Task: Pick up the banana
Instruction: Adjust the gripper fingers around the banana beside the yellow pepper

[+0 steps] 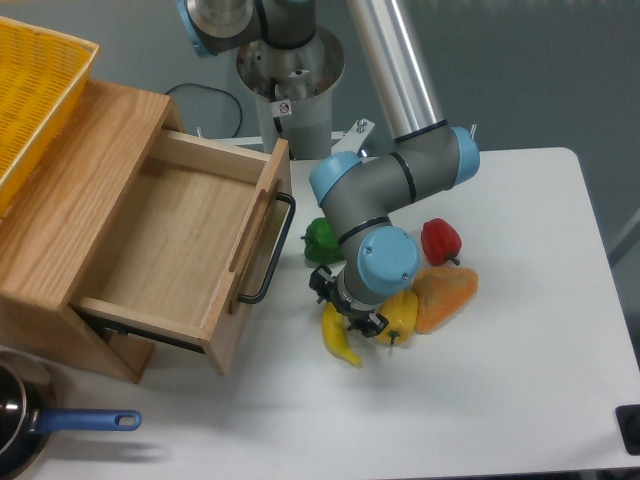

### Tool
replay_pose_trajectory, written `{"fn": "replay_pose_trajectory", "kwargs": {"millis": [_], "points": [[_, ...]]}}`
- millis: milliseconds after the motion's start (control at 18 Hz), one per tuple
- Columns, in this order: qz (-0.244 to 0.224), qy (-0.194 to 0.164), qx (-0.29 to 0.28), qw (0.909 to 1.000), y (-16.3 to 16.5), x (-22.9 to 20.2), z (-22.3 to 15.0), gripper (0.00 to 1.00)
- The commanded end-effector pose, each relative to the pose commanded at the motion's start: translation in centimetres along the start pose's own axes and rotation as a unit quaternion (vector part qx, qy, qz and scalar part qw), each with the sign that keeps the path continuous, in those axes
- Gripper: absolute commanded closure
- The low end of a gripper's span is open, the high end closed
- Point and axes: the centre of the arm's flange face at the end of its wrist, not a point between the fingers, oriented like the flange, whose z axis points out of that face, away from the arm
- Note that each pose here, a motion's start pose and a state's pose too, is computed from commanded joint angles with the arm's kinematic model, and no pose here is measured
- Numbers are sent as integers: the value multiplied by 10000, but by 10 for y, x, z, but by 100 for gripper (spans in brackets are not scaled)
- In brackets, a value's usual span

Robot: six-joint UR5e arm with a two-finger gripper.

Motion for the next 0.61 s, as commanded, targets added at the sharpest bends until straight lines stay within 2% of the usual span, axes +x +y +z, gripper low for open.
{"fn": "replay_pose_trajectory", "kwargs": {"millis": [56,222,611], "points": [[1,-7,5,10000,1,-1,-1,39],[-14,-8,9,10000,2,-2,-2,52],[-22,-1,5,10000,2,-2,-2,60]]}}
